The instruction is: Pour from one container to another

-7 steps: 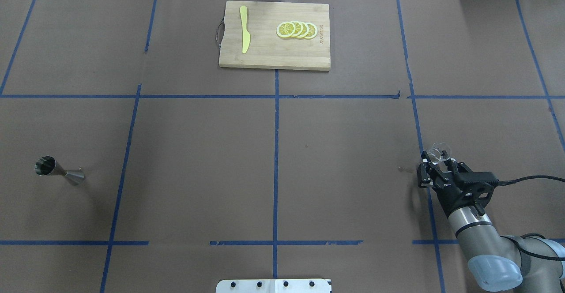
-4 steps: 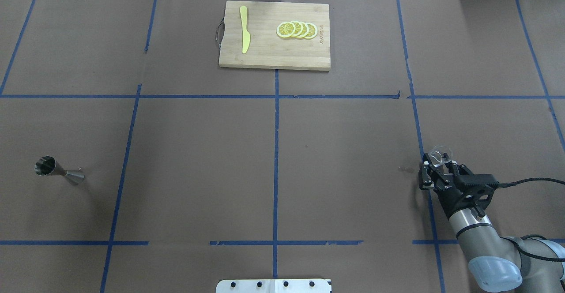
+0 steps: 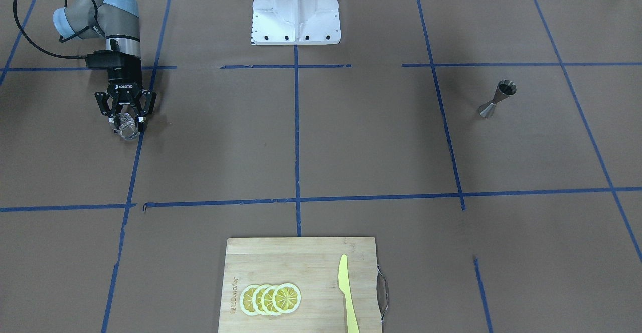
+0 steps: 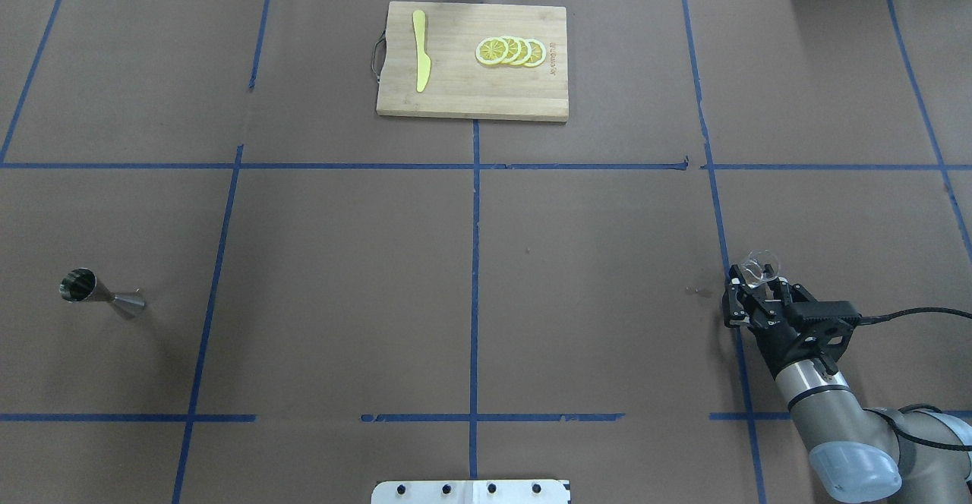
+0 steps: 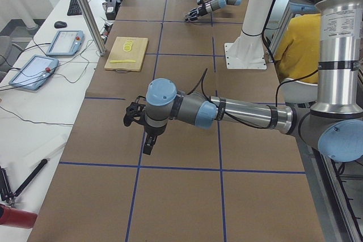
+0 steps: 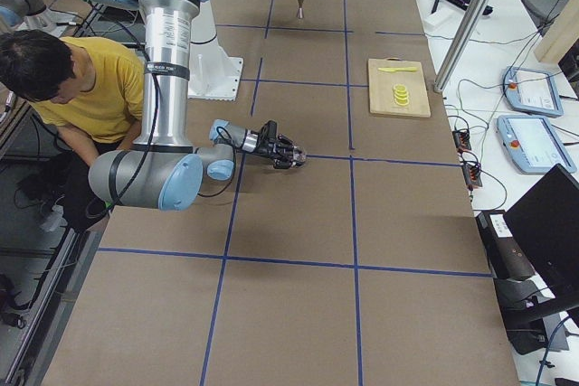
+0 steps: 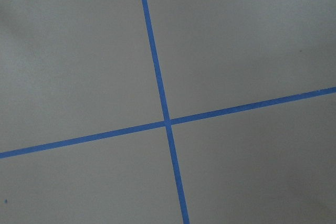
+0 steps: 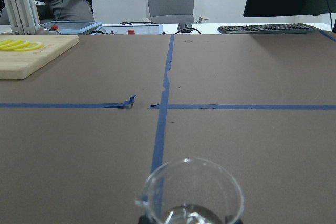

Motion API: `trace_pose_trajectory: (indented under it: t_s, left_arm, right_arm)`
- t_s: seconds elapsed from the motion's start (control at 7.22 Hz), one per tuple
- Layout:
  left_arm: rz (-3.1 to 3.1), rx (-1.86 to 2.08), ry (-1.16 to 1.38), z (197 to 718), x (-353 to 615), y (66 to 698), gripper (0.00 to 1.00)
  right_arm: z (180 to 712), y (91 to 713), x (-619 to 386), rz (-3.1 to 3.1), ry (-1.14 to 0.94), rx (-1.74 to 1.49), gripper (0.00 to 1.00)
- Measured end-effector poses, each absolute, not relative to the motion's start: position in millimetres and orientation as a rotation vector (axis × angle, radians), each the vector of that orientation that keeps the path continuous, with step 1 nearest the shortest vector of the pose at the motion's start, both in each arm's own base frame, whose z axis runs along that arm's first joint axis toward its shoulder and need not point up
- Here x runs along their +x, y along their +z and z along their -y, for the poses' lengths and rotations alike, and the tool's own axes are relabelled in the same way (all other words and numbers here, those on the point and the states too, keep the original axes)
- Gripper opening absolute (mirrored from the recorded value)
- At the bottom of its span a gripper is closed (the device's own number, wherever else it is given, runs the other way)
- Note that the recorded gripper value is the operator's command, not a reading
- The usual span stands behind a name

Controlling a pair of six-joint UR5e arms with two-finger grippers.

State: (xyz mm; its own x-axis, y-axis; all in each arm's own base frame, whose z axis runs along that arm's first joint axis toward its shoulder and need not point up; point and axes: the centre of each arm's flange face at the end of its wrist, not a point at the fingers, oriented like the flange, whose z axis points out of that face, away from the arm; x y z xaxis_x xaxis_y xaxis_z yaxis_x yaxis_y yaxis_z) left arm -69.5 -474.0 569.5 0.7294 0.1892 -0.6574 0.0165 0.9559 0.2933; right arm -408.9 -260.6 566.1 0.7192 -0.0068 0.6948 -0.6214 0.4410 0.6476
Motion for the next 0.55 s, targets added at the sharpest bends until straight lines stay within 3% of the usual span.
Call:
trace_pose_trajectory:
  t_s: [0.55]
  left_arm:
    - [-0.749, 0.295, 0.096, 473.7, -71.4, 568.4, 1.00]
  right_arm:
    - [260.6, 565.0, -408.7, 0.698, 0.428, 1.063, 1.00]
